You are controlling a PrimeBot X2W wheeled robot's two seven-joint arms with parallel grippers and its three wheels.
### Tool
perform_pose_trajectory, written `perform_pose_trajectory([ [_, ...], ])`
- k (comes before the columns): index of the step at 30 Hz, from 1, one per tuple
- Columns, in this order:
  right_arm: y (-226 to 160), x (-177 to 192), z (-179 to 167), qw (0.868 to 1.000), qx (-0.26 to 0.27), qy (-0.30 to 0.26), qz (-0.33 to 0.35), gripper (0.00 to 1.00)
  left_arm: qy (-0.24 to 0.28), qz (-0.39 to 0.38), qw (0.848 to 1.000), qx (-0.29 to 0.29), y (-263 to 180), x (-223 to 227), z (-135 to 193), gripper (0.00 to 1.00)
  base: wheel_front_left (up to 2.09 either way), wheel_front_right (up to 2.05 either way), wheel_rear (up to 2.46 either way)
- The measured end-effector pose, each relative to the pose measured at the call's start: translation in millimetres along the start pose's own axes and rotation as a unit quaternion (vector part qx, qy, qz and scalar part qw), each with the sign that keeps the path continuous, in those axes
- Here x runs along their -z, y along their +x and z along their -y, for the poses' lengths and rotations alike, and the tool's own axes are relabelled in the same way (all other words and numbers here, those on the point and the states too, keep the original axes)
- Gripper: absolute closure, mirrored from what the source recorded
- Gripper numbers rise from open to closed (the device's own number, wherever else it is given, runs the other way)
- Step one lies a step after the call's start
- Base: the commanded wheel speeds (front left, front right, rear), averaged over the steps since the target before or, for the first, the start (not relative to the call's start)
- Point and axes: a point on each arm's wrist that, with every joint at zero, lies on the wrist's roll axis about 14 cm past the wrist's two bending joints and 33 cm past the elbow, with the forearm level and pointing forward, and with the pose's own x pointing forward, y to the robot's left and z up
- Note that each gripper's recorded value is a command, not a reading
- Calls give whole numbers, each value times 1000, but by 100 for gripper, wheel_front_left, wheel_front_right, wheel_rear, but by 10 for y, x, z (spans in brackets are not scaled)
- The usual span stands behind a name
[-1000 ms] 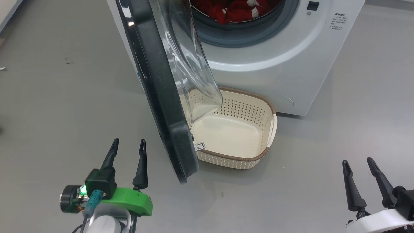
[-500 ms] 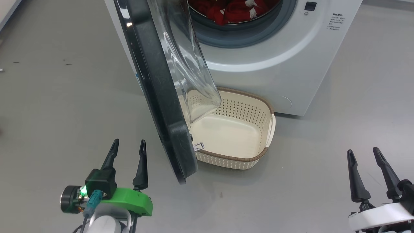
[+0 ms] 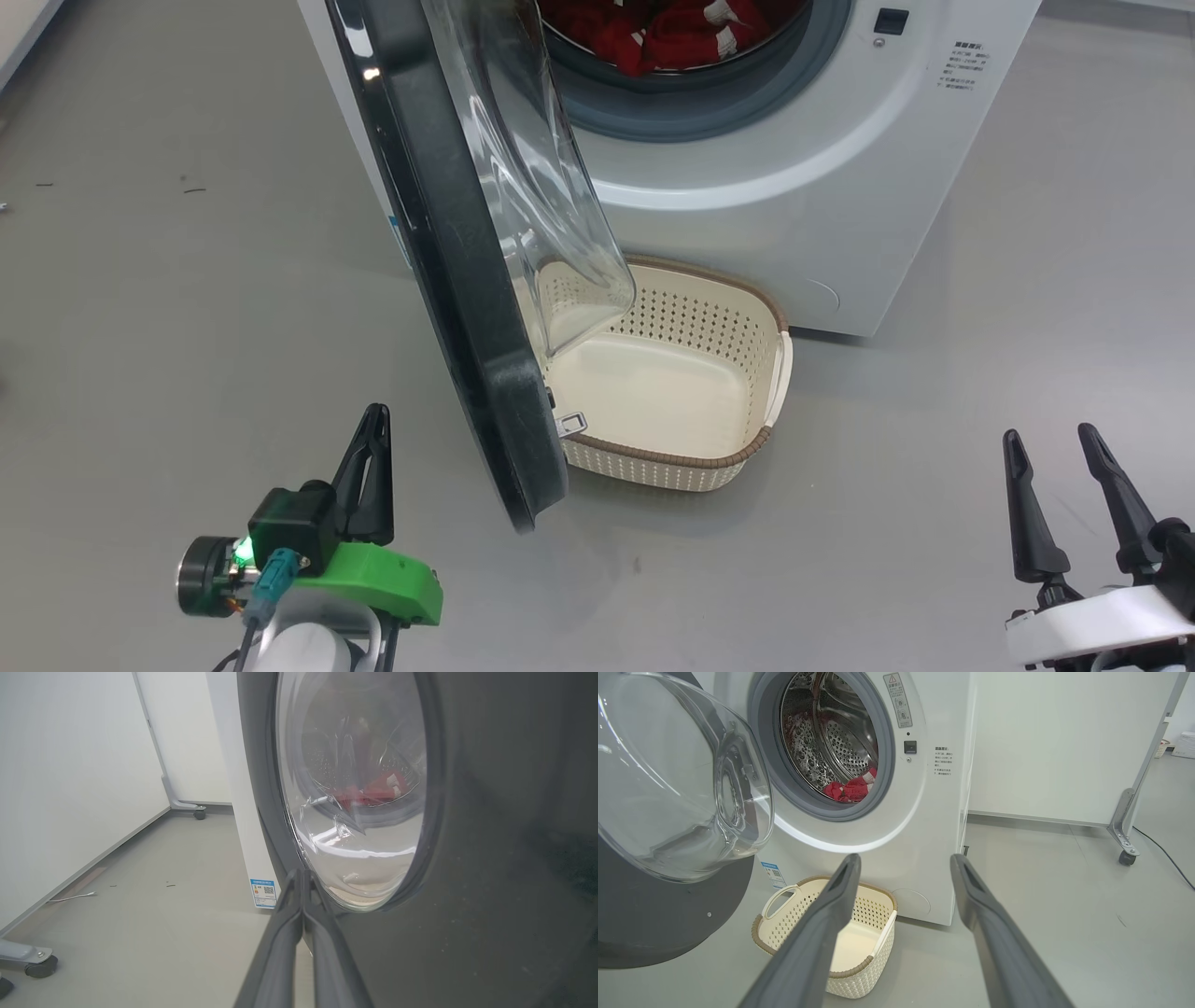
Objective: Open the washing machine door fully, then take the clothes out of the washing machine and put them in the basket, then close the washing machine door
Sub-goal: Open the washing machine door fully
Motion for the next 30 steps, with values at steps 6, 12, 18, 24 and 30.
perform_pose_trajectory([
  [6,6,-30,-14,1000,-2,-2,5,0,-1,6,1000,-4,3,-39,-26,100,0,0,0],
  [12,21,-58,-24,1000,-3,-4,10,0,-11,42,999,-27,33,-275,-176,100,0,0,0],
  [18,34,-84,-35,1000,-7,-7,14,0,-8,108,993,-39,49,-701,-272,100,0,0,0],
  [24,35,-95,-56,1000,-9,-9,16,0,9,229,973,-4,21,-1486,-46,100,0,0,0],
  [30,26,-104,-74,1000,-10,-9,18,0,0,312,946,91,-179,-1999,574,100,0,0,0],
])
